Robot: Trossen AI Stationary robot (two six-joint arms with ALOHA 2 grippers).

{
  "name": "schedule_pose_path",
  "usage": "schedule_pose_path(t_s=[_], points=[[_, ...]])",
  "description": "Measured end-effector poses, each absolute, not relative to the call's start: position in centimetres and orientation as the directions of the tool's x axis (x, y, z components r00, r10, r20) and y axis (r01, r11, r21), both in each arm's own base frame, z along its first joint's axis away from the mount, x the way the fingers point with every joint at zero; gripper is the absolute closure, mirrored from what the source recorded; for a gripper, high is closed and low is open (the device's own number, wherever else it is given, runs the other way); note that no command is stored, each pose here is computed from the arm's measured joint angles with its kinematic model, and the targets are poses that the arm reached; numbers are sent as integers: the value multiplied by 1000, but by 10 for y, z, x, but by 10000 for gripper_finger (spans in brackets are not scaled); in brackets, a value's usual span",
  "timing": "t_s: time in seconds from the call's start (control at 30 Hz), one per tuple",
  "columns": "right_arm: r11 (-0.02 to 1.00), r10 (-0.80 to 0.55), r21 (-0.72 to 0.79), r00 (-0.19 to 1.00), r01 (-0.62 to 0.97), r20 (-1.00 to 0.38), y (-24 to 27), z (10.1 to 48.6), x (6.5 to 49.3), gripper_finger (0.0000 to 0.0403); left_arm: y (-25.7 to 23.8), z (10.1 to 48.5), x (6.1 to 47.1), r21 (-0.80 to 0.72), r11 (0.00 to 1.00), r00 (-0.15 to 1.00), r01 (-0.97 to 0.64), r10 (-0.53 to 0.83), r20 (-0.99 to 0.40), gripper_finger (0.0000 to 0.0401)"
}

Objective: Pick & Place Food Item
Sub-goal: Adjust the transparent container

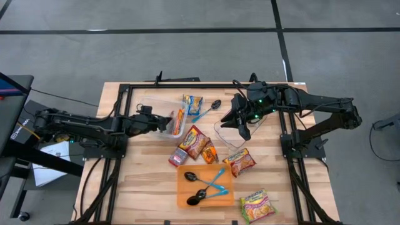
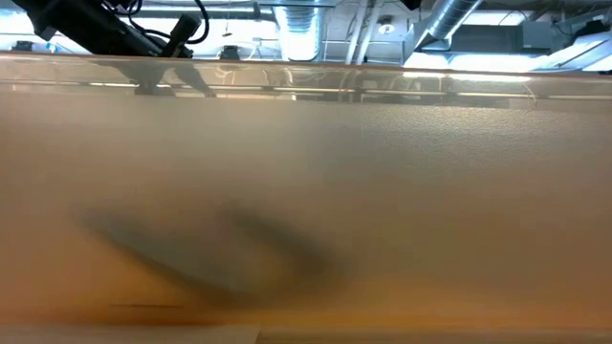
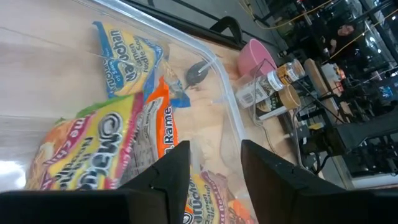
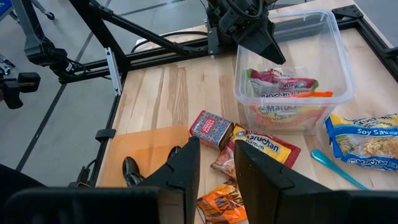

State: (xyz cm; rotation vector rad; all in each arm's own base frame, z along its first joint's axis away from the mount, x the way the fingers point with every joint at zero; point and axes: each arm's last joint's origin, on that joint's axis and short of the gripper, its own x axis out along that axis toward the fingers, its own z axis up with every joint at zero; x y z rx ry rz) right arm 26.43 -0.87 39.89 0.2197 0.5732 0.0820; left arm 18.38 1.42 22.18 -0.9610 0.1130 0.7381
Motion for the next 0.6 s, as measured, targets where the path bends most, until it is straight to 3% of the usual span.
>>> schedule_pose_path(t_s=[0.2,0.4,0.47,0.6], points=[[973,138,229,838,-16,-529,-9,399,264,310,14,229,188,-721,410,800,-559,495,-339,285],[974,138,226,838,-18,-528,-9,399,264,310,12,229,195,-737,439,842,-513,422,-335,359],[974,138,224,838,-19,-528,-9,399,264,310,10,234,202,-708,484,848,-514,409,-336,389],[971,140,240,837,-10,-529,-9,399,264,310,12,267,209,-591,588,828,-551,469,-306,399]])
